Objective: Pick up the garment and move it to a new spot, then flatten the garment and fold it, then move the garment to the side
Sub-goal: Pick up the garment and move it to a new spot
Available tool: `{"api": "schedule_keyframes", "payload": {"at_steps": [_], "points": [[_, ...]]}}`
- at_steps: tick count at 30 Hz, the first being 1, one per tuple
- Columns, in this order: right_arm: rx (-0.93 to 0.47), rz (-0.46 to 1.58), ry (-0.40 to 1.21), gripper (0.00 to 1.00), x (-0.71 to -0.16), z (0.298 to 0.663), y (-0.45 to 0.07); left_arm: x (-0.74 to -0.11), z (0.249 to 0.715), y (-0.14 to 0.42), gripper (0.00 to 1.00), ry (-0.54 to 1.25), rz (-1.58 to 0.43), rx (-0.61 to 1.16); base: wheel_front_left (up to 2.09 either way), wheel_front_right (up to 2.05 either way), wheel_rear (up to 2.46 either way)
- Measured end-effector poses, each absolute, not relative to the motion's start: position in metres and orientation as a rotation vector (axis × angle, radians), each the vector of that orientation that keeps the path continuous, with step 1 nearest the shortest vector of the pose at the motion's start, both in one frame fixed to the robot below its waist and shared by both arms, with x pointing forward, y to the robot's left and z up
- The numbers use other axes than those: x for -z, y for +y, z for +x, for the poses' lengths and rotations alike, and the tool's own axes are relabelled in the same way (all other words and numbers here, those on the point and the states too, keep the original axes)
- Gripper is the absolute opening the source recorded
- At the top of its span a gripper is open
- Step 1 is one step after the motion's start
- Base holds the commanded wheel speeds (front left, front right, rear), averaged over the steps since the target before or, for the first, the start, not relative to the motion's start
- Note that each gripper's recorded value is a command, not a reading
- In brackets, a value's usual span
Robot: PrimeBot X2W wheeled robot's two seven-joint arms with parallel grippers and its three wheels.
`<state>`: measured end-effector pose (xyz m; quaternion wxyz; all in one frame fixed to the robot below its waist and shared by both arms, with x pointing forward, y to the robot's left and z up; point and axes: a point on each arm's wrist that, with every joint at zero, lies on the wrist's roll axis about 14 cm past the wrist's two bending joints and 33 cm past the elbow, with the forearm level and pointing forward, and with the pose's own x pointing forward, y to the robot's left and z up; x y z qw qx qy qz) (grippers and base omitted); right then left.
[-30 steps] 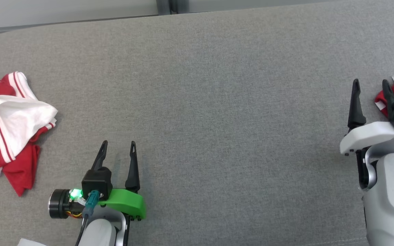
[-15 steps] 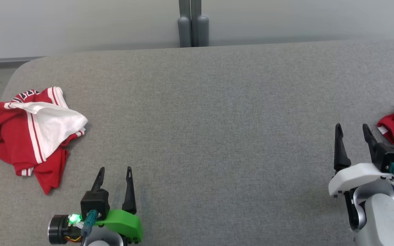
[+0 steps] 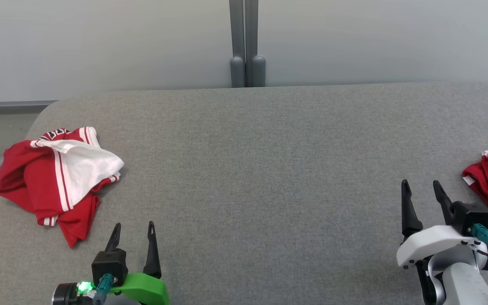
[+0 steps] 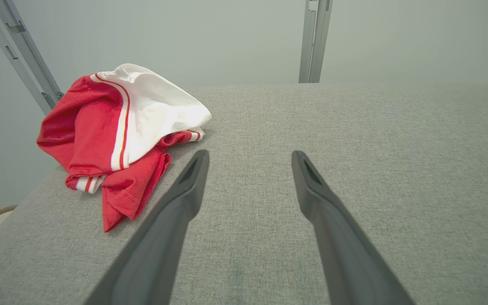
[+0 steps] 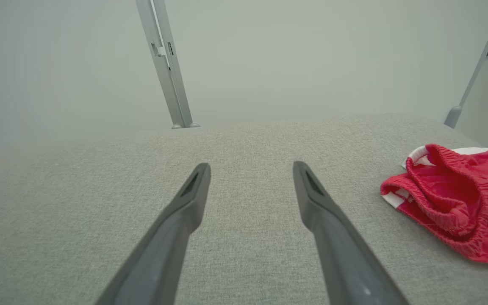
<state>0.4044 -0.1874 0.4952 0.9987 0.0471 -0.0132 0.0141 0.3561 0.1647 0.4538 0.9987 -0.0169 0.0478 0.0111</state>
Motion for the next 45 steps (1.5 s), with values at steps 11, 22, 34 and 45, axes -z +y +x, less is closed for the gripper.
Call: {"api": "schedule_keyframes", "payload": {"at_steps": [11, 22, 34, 45], "points": [[-0.057, 0.110, -0.006, 1.00, -0.488, 0.405, -0.176, -0.452, 0.354, 0.174, 1.00, 0.099, -0.037, -0.052, 0.00, 0.00, 0.00], [-0.208, 0.132, 0.016, 1.00, -0.482, 0.423, -0.120, -0.452, 0.335, 0.217, 1.00, 0.099, -0.043, -0.191, 0.00, 0.00, 0.00], [-0.448, 0.137, 0.044, 1.00, -0.476, 0.440, -0.028, -0.448, 0.284, 0.284, 1.00, 0.111, -0.074, -0.451, 0.00, 0.00, 0.00], [-0.630, 0.155, 0.069, 1.00, -0.469, 0.438, 0.043, -0.444, 0.231, 0.333, 1.00, 0.124, -0.093, -0.669, 0.00, 0.00, 0.00]]}}
